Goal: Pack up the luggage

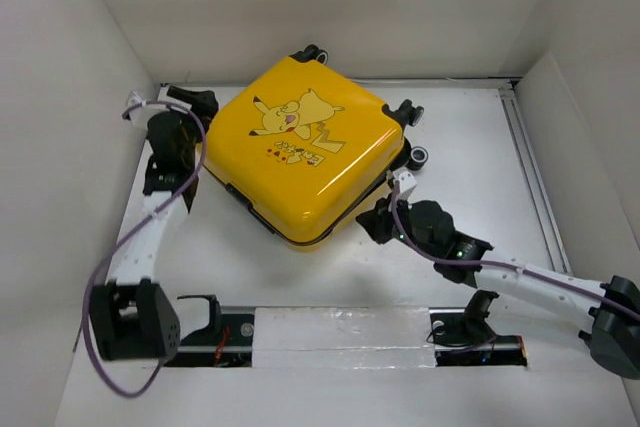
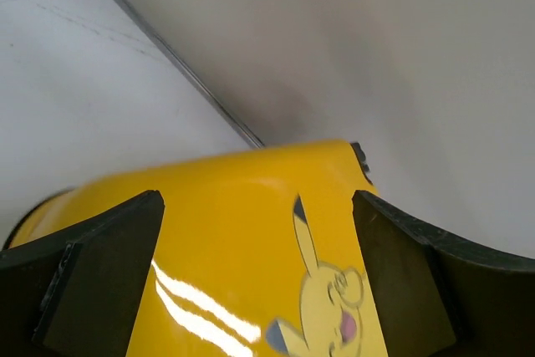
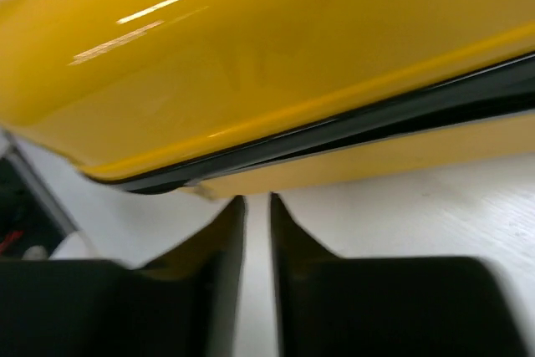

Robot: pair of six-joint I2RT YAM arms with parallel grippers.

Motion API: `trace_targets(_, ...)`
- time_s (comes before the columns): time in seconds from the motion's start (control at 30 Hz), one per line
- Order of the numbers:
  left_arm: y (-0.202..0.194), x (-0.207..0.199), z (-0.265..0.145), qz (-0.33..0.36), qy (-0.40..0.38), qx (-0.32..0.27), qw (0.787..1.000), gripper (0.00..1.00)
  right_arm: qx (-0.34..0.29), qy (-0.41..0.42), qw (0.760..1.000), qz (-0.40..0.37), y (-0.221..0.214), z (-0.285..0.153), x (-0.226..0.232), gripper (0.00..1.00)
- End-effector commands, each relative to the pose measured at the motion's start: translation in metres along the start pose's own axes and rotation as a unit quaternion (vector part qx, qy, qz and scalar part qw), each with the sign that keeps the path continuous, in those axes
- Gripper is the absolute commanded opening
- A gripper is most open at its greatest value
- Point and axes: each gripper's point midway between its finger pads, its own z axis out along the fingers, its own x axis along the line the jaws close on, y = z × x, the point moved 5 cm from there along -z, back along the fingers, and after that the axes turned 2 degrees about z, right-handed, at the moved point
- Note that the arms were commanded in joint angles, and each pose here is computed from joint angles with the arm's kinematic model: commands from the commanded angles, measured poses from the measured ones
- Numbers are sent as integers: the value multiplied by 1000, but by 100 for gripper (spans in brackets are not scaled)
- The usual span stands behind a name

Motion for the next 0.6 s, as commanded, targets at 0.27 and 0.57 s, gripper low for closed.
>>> trace_targets(0.27, 2, -46, 159, 133, 11, 154, 979, 92, -35, -165, 984, 65, 26, 12, -56, 2)
trace_targets(0.57, -41, 24, 210, 113, 33, 264, 957, 91, -15, -199, 976, 86, 14, 25, -90, 1)
